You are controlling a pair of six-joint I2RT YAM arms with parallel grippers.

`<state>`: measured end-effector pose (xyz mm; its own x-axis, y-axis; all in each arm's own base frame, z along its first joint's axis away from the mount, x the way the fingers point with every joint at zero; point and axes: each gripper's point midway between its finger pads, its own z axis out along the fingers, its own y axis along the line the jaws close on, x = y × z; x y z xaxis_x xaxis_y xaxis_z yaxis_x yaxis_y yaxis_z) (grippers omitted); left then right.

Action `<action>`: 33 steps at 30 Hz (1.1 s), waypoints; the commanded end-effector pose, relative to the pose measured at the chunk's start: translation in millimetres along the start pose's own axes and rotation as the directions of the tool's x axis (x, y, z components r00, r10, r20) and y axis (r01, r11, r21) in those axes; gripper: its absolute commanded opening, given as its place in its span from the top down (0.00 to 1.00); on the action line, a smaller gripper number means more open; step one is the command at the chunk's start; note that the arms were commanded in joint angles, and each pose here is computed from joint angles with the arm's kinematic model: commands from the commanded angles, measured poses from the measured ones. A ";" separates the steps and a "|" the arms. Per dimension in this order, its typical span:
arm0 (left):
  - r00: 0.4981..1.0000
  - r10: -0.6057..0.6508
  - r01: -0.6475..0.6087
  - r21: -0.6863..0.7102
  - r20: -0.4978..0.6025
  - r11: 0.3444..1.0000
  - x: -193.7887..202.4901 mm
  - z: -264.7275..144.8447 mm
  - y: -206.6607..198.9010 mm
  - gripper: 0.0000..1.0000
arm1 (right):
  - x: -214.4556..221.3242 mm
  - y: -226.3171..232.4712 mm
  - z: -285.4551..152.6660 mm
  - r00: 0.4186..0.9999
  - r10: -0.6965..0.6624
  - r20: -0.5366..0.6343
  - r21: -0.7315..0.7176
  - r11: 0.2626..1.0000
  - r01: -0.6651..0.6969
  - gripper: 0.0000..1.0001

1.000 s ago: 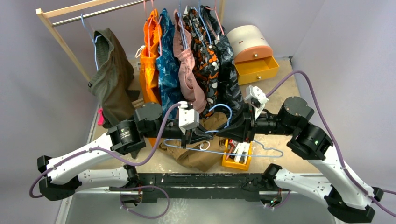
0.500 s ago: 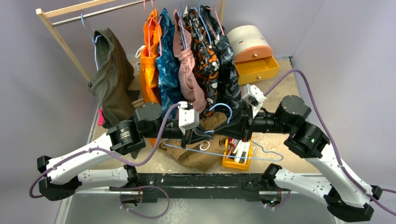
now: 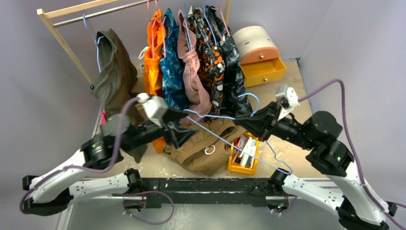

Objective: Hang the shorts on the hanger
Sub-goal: Hang the shorts on the hanger.

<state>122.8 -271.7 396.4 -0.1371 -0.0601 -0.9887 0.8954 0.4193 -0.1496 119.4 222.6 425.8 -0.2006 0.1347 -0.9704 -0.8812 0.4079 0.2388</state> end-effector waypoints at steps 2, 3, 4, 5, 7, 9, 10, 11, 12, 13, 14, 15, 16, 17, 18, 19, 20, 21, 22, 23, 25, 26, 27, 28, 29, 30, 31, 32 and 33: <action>0.916 -0.345 0.394 -0.297 0.205 0.870 -4.5 -38.5 48.8 0.28 | -8.9 -27.5 -21.8 0.995 -0.026 0.091 0.180 0.984 0.009 1.00; 0.894 -0.395 0.445 -0.315 0.211 0.838 4.9 -39.0 51.6 0.28 | -6.9 -30.4 -26.4 0.995 -0.012 0.102 0.201 0.980 -0.009 1.00; 0.879 -0.434 0.477 -0.328 0.199 0.816 16.3 -37.6 52.4 0.27 | -3.9 -32.9 -30.5 0.994 -0.002 0.108 0.217 0.976 -0.022 1.00; 0.864 -0.470 0.504 -0.340 0.181 0.794 29.0 -34.8 52.3 0.26 | -1.4 -34.7 -34.4 0.993 0.008 0.116 0.229 0.973 -0.035 1.00; 0.842 -0.521 0.533 -0.378 0.142 0.757 54.9 -30.4 54.2 0.26 | 1.2 -36.6 -42.2 0.990 0.023 0.136 0.246 0.968 -0.057 1.00; 0.824 -0.558 0.545 -0.410 0.101 0.731 77.4 -25.7 54.4 0.25 | 4.5 -39.1 -46.8 0.989 0.033 0.144 0.262 0.962 -0.070 1.00; 0.818 -0.570 0.547 -0.420 0.082 0.724 85.7 -23.8 53.7 0.24 | 5.7 -40.5 -48.7 0.989 0.036 0.144 0.271 0.960 -0.075 1.00; 0.815 -0.577 0.544 -0.424 0.061 0.724 94.4 -21.3 52.6 0.24 | 7.6 -42.3 -50.3 0.989 0.039 0.142 0.282 0.956 -0.078 1.00; 0.809 -0.586 0.549 -0.429 0.055 0.718 102.0 -19.2 52.8 0.23 | 9.5 -44.4 -51.9 0.989 0.041 0.139 0.294 0.952 -0.081 1.00; 0.798 -0.600 0.562 -0.426 0.054 0.709 108.0 -17.4 52.0 0.23 | 11.7 -46.3 -52.8 0.990 0.044 0.136 0.304 0.949 -0.084 1.00; 0.792 -0.609 0.569 -0.418 0.047 0.708 113.2 -15.2 50.2 0.23 | 14.1 -48.0 -53.7 0.990 0.048 0.133 0.313 0.946 -0.088 1.00; 0.786 -0.617 0.575 -0.412 0.041 0.706 117.4 -13.5 48.8 0.22 | 16.6 -49.7 -54.2 0.990 0.051 0.131 0.320 0.943 -0.091 1.00; 0.784 -0.621 0.573 -0.418 0.028 0.704 123.7 -12.0 48.6 0.22 | 19.6 -51.3 -54.1 0.990 0.056 0.126 0.327 0.940 -0.094 1.00; 0.783 -0.621 0.565 -0.436 0.017 0.700 129.5 -11.4 50.2 0.22 | 22.9 -52.9 -53.7 0.991 0.058 0.118 0.333 0.938 -0.094 1.00; 0.787 -0.617 0.548 -0.463 0.005 0.696 136.0 -12.0 53.5 0.22 | 26.7 -55.5 -53.0 0.992 0.061 0.108 0.344 0.934 -0.094 1.00; 0.791 -0.612 0.529 -0.496 -0.006 0.689 142.4 -13.5 57.8 0.23 | 30.9 -58.2 -52.1 0.993 0.065 0.096 0.355 0.930 -0.095 1.00; 0.793 -0.609 0.509 -0.528 -0.020 0.679 149.2 -15.2 61.8 0.25 | 35.9 -61.2 -50.2 0.994 0.070 0.079 0.367 0.926 -0.094 1.00; 0.792 -0.610 0.491 -0.556 -0.037 0.671 155.4 -16.4 64.4 0.27 | 40.6 -63.7 -48.0 0.995 0.076 0.062 0.376 0.922 -0.094 1.00; 0.789 -0.612 0.475 -0.574 -0.058 0.667 161.3 -15.9 65.2 0.28 | 44.9 -65.8 -46.0 0.996 0.081 0.046 0.384 0.919 -0.092 1.00; 0.786 -0.613 0.460 -0.588 -0.079 0.665 167.5 -15.7 65.7 0.28 | 49.9 -68.2 -42.8 0.996 0.085 0.028 0.390 0.916 -0.089 1.00; 0.782 -0.613 0.428 -0.615 -0.115 0.662 180.5 -16.0 67.5 0.29 | 55.7 -72.0 -36.8 0.996 0.089 0.008 0.398 0.913 -0.085 1.00; 0.782 -0.611 0.413 -0.628 -0.127 0.659 185.9 -17.0 69.3 0.30 | 57.0 -73.4 -34.2 0.996 0.088 0.003 0.401 0.913 -0.082 1.00; 0.782 -0.608 0.401 -0.638 -0.134 0.657 189.5 -18.5 70.9 0.30 | 57.0 -74.3 -32.1 0.996 0.084 0.002 0.401 0.913 -0.078 1.00; 0.782 -0.605 0.383 -0.651 -0.148 0.655 194.9 -21.6 72.6 0.30 | 57.6 -75.3 -30.6 0.997 0.077 -0.004 0.402 0.913 -0.069 1.00; 0.780 -0.605 0.369 -0.662 -0.161 0.653 199.2 -24.6 73.8 0.30 | 58.6 -76.3 -29.2 0.997 0.074 -0.011 0.403 0.913 -0.063 1.00; 0.779 -0.602 0.354 -0.668 -0.177 0.654 203.0 -27.6 74.1 0.30 | 60.0 -77.2 -28.5 0.997 0.070 -0.018 0.405 0.912 -0.057 1.00; 0.776 -0.601 0.338 -0.675 -0.194 0.656 207.0 -31.1 74.2 0.30 | 62.4 -78.1 -27.7 0.997 0.071 -0.027 0.407 0.912 -0.054 1.00; 0.771 -0.601 0.327 -0.678 -0.211 0.658 209.0 -33.9 73.2 0.30 | 64.5 -78.7 -27.4 0.997 0.074 -0.033 0.409 0.911 -0.054 1.00; 0.762 -0.604 0.313 -0.686 -0.231 0.657 212.1 -37.4 72.2 0.30 | 65.6 -78.9 -27.4 0.997 0.074 -0.036 0.410 0.911 -0.053 1.00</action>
<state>146.5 -231.0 179.2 -0.7352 -0.1196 -0.6672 0.2656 0.8547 -0.4460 160.3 174.1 332.7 -0.3167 0.1078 -0.9424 -0.6144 0.7336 0.2904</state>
